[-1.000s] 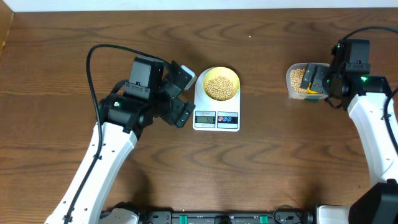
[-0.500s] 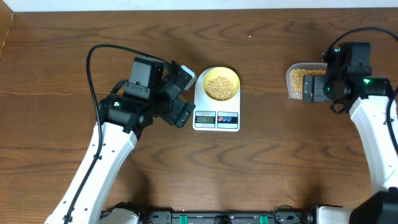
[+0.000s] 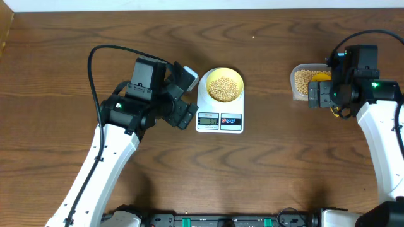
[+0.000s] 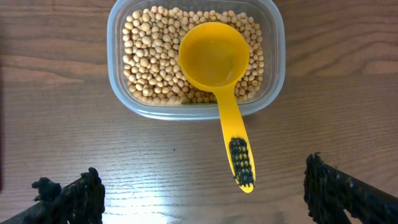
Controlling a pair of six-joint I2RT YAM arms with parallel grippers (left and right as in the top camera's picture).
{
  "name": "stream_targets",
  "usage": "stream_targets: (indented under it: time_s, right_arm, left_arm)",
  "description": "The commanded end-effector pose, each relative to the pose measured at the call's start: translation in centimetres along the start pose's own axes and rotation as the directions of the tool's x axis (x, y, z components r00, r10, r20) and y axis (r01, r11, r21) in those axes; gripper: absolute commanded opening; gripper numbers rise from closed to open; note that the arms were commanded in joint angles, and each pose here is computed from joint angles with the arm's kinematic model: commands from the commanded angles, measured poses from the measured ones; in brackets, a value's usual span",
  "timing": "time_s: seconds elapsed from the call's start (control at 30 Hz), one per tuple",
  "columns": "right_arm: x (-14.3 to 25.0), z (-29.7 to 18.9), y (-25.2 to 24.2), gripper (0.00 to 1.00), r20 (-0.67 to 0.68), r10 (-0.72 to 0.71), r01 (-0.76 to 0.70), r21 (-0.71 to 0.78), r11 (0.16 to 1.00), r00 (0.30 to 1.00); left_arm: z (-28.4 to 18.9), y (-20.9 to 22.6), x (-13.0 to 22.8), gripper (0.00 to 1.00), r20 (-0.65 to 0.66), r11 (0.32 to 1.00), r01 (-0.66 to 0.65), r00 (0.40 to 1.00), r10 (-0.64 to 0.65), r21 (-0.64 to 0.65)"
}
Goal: Scoop item into bowl and weigh 50g on scale
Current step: 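Open the right gripper to release the scoop in the tub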
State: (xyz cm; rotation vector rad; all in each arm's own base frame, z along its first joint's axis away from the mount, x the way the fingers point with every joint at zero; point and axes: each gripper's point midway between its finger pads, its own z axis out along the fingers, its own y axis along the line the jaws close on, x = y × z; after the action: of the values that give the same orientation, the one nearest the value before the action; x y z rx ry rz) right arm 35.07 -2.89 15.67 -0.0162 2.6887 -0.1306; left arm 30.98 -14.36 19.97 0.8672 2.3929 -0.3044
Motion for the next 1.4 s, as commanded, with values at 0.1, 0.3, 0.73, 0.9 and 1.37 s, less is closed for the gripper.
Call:
stream_targets:
  time_s: [0.1, 0.3, 0.73, 0.9, 1.37]
  right_arm:
    - [-0.3, -2.1, -0.2, 0.99, 0.039, -0.005, 0.005, 0.009, 1.000, 0.999]
    - [-1.0, -5.8, -0.5, 0.99, 0.135, 0.000, -0.003, 0.017, 1.000, 0.991]
    - [-1.0, -6.7, -0.5, 0.99, 0.157, 0.001, -0.003, 0.012, 1.000, 0.988]
    - [-1.0, -6.7, -0.5, 0.99, 0.157, 0.001, -0.003, 0.012, 1.000, 0.988]
    - [-1.0, -6.7, -0.5, 0.99, 0.157, 0.001, -0.003, 0.012, 1.000, 0.988]
  left_arm:
    - [0.1, -0.4, 0.4, 0.89, -0.004, 1.000, -0.014, 1.000, 0.014, 0.017]
    - [0.1, -0.4, 0.4, 0.89, -0.004, 1.000, -0.014, 1.000, 0.014, 0.017]
    - [0.1, -0.4, 0.4, 0.89, -0.005, 1.000, -0.014, 1.000, 0.014, 0.017]
    - [0.1, -0.4, 0.4, 0.89, -0.004, 1.000, -0.014, 1.000, 0.014, 0.017]
    - [0.1, -0.4, 0.4, 0.89, -0.005, 1.000, -0.014, 1.000, 0.014, 0.017]
